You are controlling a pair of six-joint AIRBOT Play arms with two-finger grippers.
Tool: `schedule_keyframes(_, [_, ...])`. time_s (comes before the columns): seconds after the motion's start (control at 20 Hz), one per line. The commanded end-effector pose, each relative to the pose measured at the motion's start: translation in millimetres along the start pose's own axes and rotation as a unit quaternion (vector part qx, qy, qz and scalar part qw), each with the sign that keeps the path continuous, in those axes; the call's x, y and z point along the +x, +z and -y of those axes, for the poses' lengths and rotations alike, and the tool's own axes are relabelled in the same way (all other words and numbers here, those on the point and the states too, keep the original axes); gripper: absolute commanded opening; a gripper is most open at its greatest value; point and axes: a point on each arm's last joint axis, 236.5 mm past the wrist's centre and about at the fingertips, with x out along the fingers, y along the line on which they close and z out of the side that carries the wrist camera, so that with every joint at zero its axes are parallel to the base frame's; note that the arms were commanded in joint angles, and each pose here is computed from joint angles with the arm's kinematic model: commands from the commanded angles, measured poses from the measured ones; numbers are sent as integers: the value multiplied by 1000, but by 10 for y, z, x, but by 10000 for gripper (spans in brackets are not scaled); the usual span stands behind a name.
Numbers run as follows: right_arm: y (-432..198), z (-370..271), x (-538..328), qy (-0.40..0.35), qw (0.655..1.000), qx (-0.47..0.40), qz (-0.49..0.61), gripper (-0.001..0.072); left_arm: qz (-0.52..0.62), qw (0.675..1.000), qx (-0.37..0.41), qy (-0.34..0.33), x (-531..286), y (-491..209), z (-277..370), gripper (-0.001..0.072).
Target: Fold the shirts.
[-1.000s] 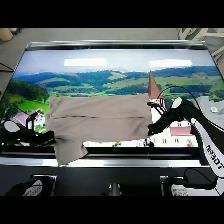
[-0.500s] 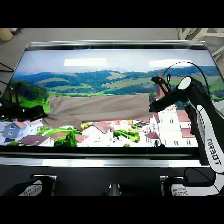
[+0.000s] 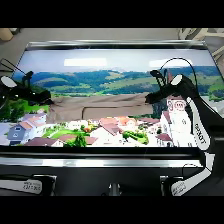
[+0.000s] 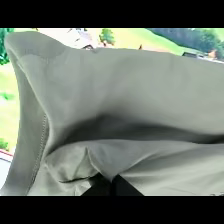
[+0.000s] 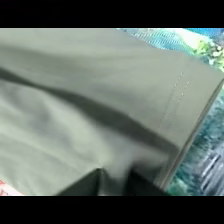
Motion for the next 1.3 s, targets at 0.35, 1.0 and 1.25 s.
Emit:
schedule_keyframes(0.35, [-218,492,-431,41,990,134,25,672,-2,1000,13,-11,-326,160,104,623])
schedule_keyframes(1.0, [49,-60,294,107,977,185,25,25,57,985,155,-54,-685,-73,1483,604])
schedule_keyframes(1.25, [395,-536,-438,156,979,100,86,20,65,984,145,-80,45,-104,2150,27])
